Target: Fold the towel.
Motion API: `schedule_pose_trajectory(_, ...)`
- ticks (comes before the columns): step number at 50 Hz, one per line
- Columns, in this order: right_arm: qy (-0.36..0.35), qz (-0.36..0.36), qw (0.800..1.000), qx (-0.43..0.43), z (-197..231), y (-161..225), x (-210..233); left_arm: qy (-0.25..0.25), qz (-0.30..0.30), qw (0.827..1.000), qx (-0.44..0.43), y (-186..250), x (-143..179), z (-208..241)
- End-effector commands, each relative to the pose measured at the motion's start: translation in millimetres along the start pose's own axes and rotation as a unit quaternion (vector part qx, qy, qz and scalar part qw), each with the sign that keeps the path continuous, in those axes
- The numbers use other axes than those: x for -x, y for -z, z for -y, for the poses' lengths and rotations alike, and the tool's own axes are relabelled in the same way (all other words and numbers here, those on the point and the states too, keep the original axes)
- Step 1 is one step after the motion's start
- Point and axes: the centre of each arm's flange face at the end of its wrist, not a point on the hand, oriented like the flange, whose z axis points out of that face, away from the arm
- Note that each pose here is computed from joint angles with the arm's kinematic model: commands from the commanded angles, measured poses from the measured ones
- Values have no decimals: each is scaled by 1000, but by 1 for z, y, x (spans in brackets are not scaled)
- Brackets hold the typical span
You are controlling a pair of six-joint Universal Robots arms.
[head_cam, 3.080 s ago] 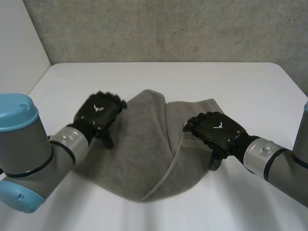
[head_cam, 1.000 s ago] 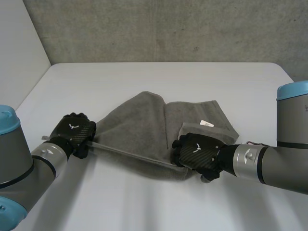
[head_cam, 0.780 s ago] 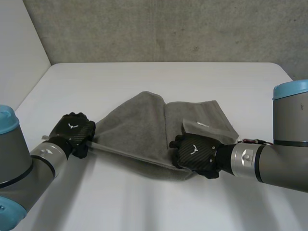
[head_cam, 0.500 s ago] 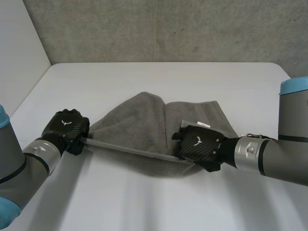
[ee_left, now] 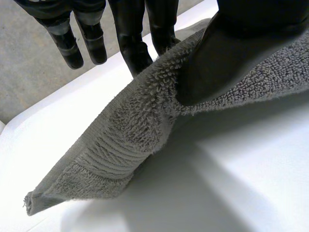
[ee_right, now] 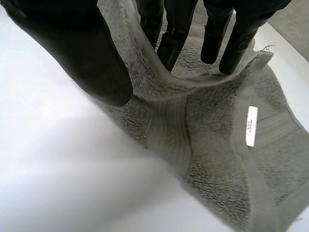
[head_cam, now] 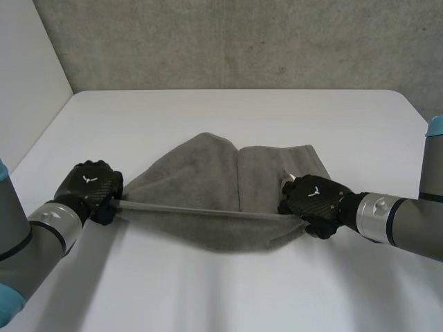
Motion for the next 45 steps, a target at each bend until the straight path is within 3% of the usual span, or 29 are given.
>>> schedule_pose_trajectory(1, 46, -25, 998, -26, -3, -6, -6, 8, -8, 1000, 0, -3, 7, -2)
schedule_pose_trajectory(16, 61, -31, 996, -53, 9, -5, -11, 5, -27, 1000, -15, -6, 4, 5)
schedule_pose_trajectory(22, 60, -87, 989, -101, 45, -15, -54, -9, -18, 998, -65, -48, 14, 31)
schedule_pose_trajectory(24, 40, -161, 977, -137, 78, -11, -98, -17, -11, 995, -103, -59, 17, 51)
schedule_pose_trajectory(25, 39, -162, 976, -138, 78, -11, -98, -24, 6, 988, -150, -68, 26, 78)
schedule_pose_trajectory(26, 26, -217, 962, -165, 102, 0, -123, -29, 24, 979, -202, -73, 36, 107)
schedule_pose_trajectory(27, 26, -218, 962, -165, 102, 0, -123, -29, 24, 979, -202, -73, 36, 107)
schedule_pose_trajectory(28, 10, -271, 942, -197, 127, 15, -144, -35, 40, 966, -254, -71, 44, 137)
schedule_pose_trajectory(29, -7, -315, 920, -234, 151, 34, -158, -35, 40, 966, -254, -71, 44, 137)
schedule_pose_trajectory(30, -7, -315, 920, -234, 151, 34, -159, -41, 56, 951, -302, -67, 50, 163)
schedule_pose_trajectory(31, -25, -350, 896, -272, 171, 54, -170, -41, 72, 934, -348, -61, 53, 185)
schedule_pose_trajectory(32, -41, -364, 878, -308, 188, 72, -173, -41, 72, 934, -348, -61, 53, 185)
schedule_pose_trajectory(34, -56, -359, 869, -336, 199, 87, -169, -27, 93, 887, -451, -17, 57, 234)
schedule_pose_trajectory(35, -72, -348, 866, -351, 201, 97, -162, -27, 93, 887, -452, -17, 57, 234)
schedule_pose_trajectory(36, -72, -348, 866, -351, 201, 97, -162, -15, 98, 865, -492, 8, 61, 248)
schedule_pose_trajectory(40, -98, -291, 887, -344, 176, 87, -136, 9, 82, 844, -530, 35, 59, 246)
schedule_pose_trajectory(41, -98, -291, 887, -344, 175, 87, -136, 19, 68, 849, -524, 32, 55, 234)
schedule_pose_trajectory(42, -107, -267, 900, -329, 159, 76, -125, 21, 57, 860, -507, 25, 50, 218)
schedule_pose_trajectory(43, -107, -266, 900, -328, 159, 75, -125, 21, 57, 860, -507, 25, 50, 218)
schedule_pose_trajectory(44, -117, -246, 911, -311, 142, 65, -113, 21, 48, 877, -478, 17, 47, 198)
schedule_pose_trajectory(45, -126, -230, 919, -294, 128, 57, -104, 21, 48, 877, -478, 17, 47, 198)
